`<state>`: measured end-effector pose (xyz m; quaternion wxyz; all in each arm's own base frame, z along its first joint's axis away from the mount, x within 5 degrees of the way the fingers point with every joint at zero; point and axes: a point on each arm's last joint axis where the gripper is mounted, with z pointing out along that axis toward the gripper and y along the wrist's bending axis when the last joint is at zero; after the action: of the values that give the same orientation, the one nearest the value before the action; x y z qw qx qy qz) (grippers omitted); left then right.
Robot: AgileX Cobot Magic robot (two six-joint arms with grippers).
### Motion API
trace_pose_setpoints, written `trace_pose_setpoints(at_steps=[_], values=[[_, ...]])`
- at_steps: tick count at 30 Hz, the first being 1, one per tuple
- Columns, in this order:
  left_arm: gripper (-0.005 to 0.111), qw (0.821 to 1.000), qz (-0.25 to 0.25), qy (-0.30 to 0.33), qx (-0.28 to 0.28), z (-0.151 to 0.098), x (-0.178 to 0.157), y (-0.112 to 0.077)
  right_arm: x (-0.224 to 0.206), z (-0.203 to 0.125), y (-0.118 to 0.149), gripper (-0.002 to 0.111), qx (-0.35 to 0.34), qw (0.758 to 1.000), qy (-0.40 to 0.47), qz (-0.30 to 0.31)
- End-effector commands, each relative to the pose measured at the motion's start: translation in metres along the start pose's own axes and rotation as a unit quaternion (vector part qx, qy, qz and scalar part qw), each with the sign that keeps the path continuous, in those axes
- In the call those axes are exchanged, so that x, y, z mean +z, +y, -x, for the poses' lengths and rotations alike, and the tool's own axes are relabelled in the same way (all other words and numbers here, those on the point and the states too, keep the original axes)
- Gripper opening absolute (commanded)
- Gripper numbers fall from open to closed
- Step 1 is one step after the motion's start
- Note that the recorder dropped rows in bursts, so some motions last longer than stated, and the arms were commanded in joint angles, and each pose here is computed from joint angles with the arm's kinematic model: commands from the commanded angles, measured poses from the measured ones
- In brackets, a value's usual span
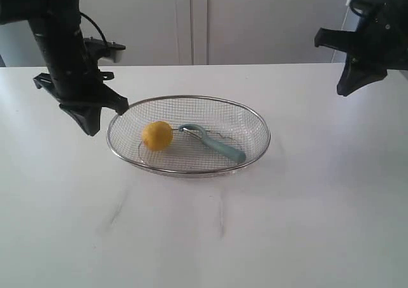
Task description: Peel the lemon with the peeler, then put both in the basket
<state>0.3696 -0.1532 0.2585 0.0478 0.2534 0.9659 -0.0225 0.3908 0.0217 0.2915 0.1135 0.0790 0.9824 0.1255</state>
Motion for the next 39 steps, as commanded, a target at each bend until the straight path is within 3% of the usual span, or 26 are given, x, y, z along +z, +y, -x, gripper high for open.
trace_pose_setpoints(at_steps=[1, 6, 12, 17, 20, 24, 35, 39], values=[[0.0, 0.999, 0.021, 0.028, 0.002, -0.009, -0.009, 0.005, -0.006, 0.0, -0.004, 0.0, -0.014, 1.0, -0.009, -0.019], [0.0, 0.999, 0.02, 0.049, 0.001, -0.013, -0.01, 0.005, -0.006, 0.0, -0.004, 0.0, -0.014, 1.0, -0.009, -0.019], [0.0, 0.995, 0.077, 0.058, 0.023, -0.014, -0.011, 0.016, -0.006, 0.0, -0.004, 0.0, -0.014, 1.0, -0.009, -0.019], [0.0, 0.989, 0.137, 0.057, -0.022, -0.015, -0.014, 0.026, -0.006, 0.0, -0.004, 0.0, -0.014, 1.0, -0.009, -0.019], [0.0, 0.989, 0.136, 0.046, -0.026, -0.017, -0.022, 0.025, -0.006, 0.0, -0.004, 0.0, -0.014, 1.0, -0.009, -0.019], [0.0, 0.992, 0.12, 0.027, -0.03, -0.021, -0.035, 0.021, -0.006, 0.0, -0.004, 0.0, -0.014, 1.0, -0.009, -0.019], [0.0, 0.999, 0.019, -0.023, -0.011, -0.031, -0.066, 0.002, -0.006, 0.0, -0.004, 0.0, -0.014, 1.0, -0.009, -0.018], [0.0, 0.996, -0.07, -0.05, -0.018, -0.035, -0.074, 0.007, -0.006, 0.0, -0.004, 0.0, -0.014, 1.0, -0.009, -0.018]])
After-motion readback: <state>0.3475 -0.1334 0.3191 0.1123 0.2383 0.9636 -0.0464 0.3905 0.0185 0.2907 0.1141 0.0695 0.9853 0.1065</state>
